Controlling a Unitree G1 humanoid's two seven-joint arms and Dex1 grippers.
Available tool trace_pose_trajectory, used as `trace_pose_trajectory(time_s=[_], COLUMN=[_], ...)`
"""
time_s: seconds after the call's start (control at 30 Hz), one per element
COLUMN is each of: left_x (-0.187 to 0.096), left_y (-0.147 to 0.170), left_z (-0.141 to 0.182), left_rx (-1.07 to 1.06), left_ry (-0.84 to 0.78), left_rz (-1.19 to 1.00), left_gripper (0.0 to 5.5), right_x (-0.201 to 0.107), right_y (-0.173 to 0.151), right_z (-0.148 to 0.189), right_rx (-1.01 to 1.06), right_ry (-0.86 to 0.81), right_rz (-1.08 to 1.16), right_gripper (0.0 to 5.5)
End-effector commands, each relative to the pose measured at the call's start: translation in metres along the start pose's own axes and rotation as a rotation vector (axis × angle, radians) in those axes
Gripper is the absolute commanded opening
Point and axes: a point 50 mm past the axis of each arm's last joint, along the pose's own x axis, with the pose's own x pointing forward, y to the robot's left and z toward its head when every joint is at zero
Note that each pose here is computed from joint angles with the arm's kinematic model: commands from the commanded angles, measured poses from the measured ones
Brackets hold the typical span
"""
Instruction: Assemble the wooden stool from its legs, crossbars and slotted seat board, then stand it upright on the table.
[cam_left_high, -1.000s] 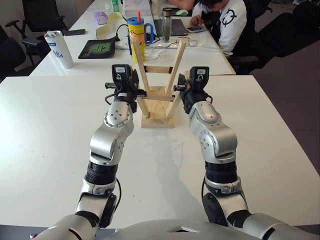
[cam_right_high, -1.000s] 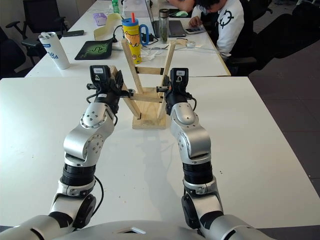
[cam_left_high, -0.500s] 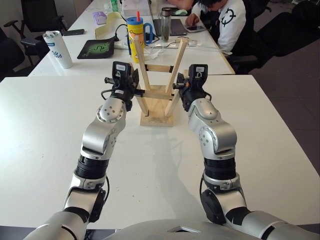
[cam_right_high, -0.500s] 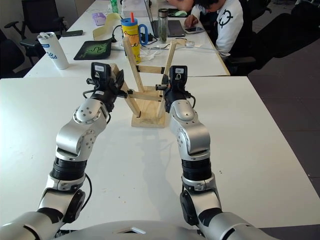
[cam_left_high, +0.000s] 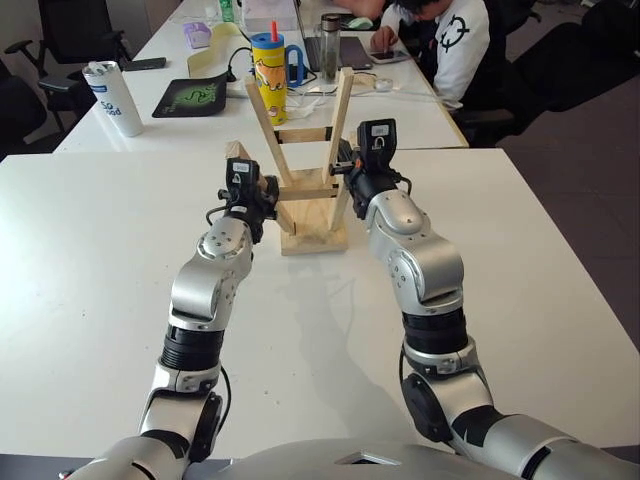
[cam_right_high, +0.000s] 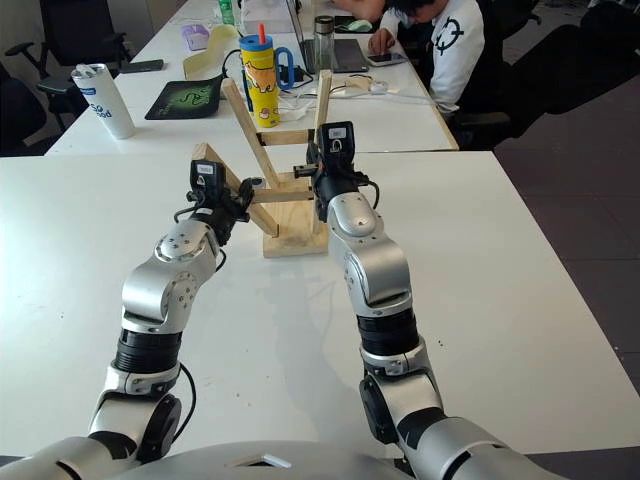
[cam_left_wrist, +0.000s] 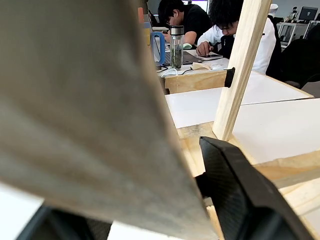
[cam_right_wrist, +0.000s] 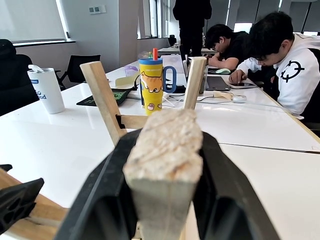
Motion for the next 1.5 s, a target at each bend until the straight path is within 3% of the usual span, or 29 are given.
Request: trace_pose_trajectory(time_s=[0.03,0.2,0.37,0.63,0.77,0.9,1.0,1.17,1.27,1.33,1.5], left_x=[-0.001,-0.004,-0.013,-0.053,-0.052,-0.035,-0.015,0.006,0.004,0.004,0.002], left_y=[-0.002,0.0,0.01,0.023,0.058,0.08,0.069,-0.002,-0.018,-0.016,0.016], left_z=[0.018,0.027,0.052,0.144,0.164,0.16,0.133,0.029,-0.021,-0.023,0.063], left_rx=[0.053,0.054,0.048,-0.105,-0.31,-0.566,-0.643,-0.628,-0.576,-0.569,-0.583], left_ry=[-0.044,-0.087,-0.23,-0.66,-0.716,-0.665,-0.512,-0.049,0.11,0.093,-0.257], left_rz=[0.004,0.044,0.117,0.096,0.09,0.002,-0.049,-0.145,-0.139,-0.125,-0.099], left_gripper=[2.9,2.9,2.9,2.9,2.9,2.46,1.95,1.03,0.49,0.26,0.02], right_x=[0.0,0.001,0.004,0.005,0.005,0.005,0.006,0.007,0.007,0.006,0.002], right_y=[0.012,0.008,-0.003,-0.01,-0.008,-0.008,-0.008,-0.012,-0.013,-0.013,-0.017], right_z=[-0.005,-0.009,-0.019,-0.03,-0.032,-0.032,-0.033,-0.037,-0.039,-0.043,-0.055], right_rx=[0.0,0.033,0.108,0.153,0.155,0.151,0.145,0.131,0.119,0.11,0.098], right_ry=[0.037,0.067,0.119,0.169,0.176,0.177,0.183,0.196,0.207,0.222,0.275], right_rz=[0.09,0.068,0.001,-0.028,-0.021,-0.018,-0.013,-0.014,-0.011,-0.007,-0.015], right_gripper=[1.14,1.14,1.14,1.14,1.14,1.14,1.14,1.14,1.14,1.14,1.14])
